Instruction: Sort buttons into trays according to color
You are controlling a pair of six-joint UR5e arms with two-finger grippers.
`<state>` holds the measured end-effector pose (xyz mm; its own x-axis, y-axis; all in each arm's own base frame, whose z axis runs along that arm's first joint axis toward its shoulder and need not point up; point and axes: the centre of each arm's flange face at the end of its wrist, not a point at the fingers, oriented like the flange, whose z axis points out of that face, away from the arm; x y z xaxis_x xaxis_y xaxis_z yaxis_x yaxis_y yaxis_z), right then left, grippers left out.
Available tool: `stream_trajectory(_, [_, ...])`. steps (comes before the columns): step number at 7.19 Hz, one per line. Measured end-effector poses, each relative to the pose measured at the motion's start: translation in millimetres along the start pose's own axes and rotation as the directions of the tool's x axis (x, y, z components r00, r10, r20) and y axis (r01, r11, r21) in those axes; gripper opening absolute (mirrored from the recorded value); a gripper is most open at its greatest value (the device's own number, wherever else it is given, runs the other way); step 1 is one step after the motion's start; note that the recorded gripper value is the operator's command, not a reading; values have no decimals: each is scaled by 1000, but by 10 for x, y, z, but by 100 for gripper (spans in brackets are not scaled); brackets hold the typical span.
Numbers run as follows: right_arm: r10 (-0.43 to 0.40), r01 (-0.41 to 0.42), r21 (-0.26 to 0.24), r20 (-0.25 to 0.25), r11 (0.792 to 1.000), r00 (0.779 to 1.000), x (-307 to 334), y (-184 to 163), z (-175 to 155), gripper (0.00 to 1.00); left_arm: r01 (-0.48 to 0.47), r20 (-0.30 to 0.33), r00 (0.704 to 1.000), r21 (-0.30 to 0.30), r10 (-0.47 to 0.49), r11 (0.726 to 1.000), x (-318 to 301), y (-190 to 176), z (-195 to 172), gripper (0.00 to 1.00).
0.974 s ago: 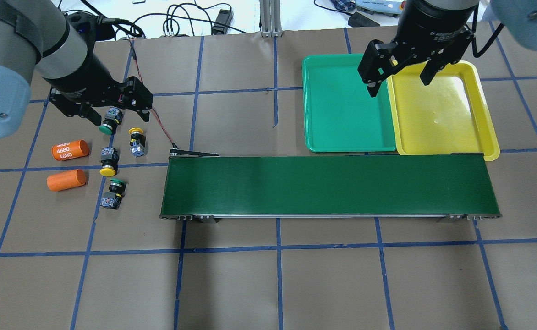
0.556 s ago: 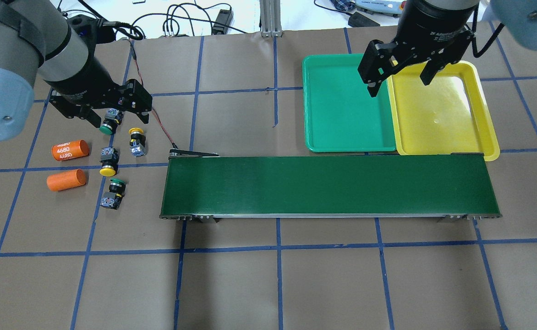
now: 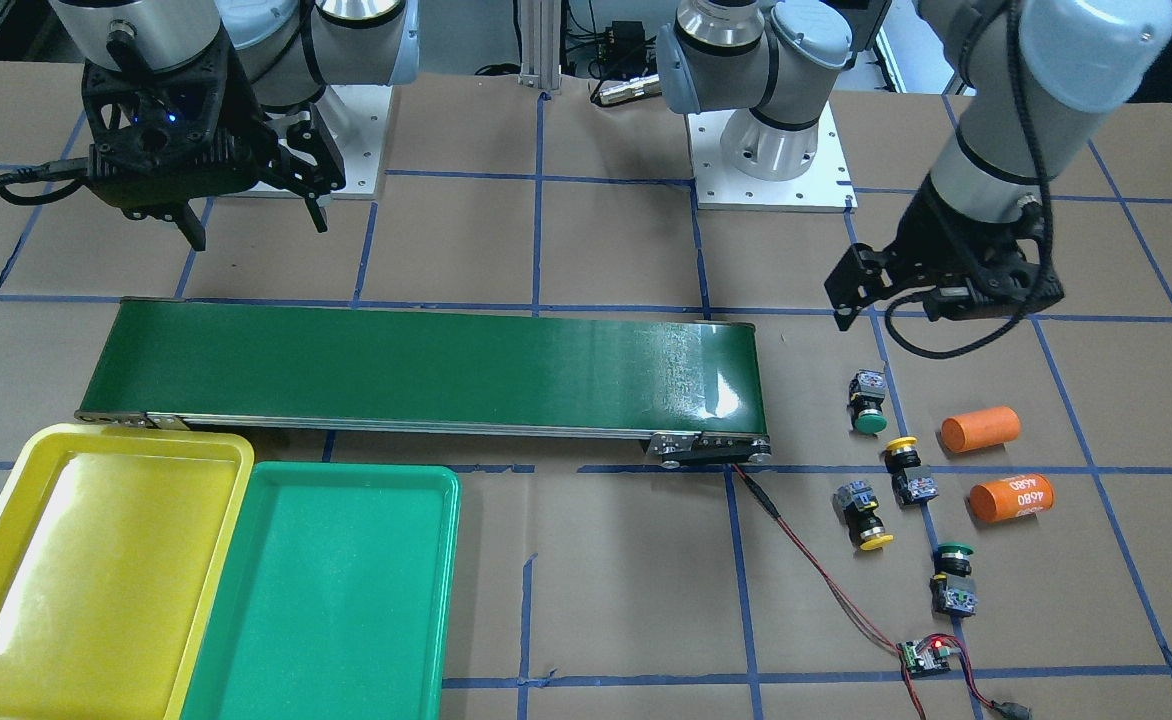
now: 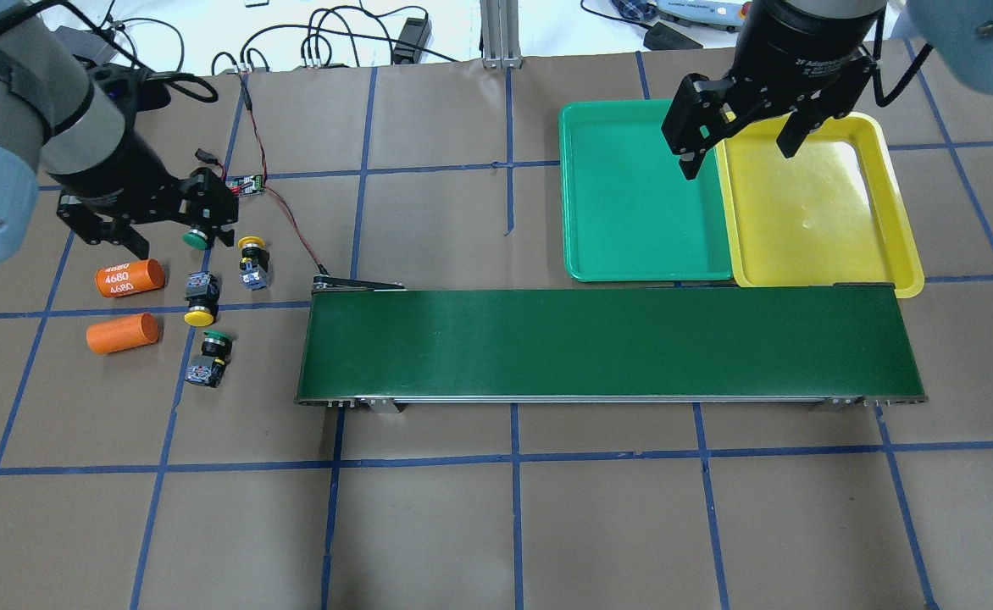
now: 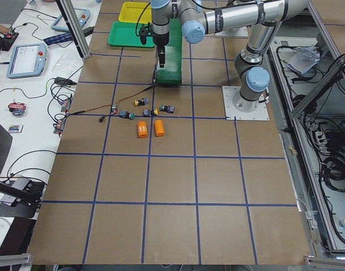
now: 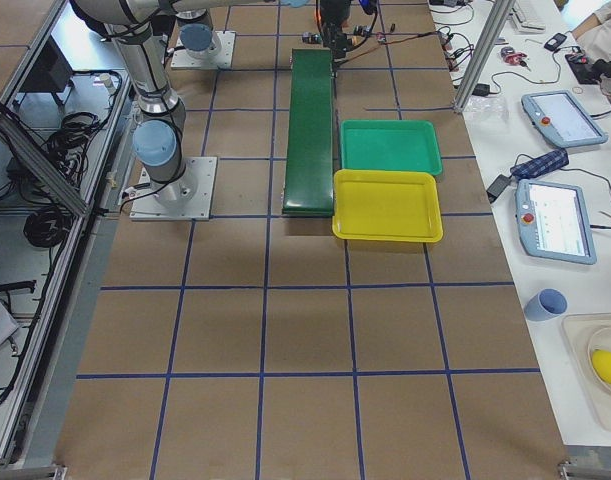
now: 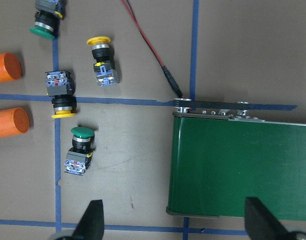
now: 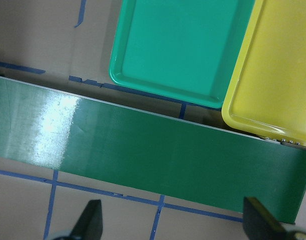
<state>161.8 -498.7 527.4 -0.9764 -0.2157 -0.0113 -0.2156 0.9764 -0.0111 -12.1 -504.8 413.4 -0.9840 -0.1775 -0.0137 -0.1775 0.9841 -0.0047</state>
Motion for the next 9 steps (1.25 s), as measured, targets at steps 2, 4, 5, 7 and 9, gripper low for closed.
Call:
stream_trajectory(2, [0,0,-1,0,1000,1000,0,0,2,100,126,10,992,0,-126,992,-707,-254,231,100])
stream_trajectory(4, [0,0,-2,0,1000,1000,1,-3,6,100,153,14,988,34,-153,988,-1082,-529,477,100])
stream_trajectory(5, [0,0,-1,0,1000,1000,1,-1,3,100,111,22,993,71,-112,991,-1179,-683,618,100])
stream_trajectory(7, [0,0,-1,0,1000,1000,0,0,1,100,24,35,999,109,-28,994,-1306,-960,980,100])
stream_trajectory(9, [0,0,-2,1,1000,1000,0,-3,6,100,-40,48,998,120,34,992,-1585,-1138,1368,100])
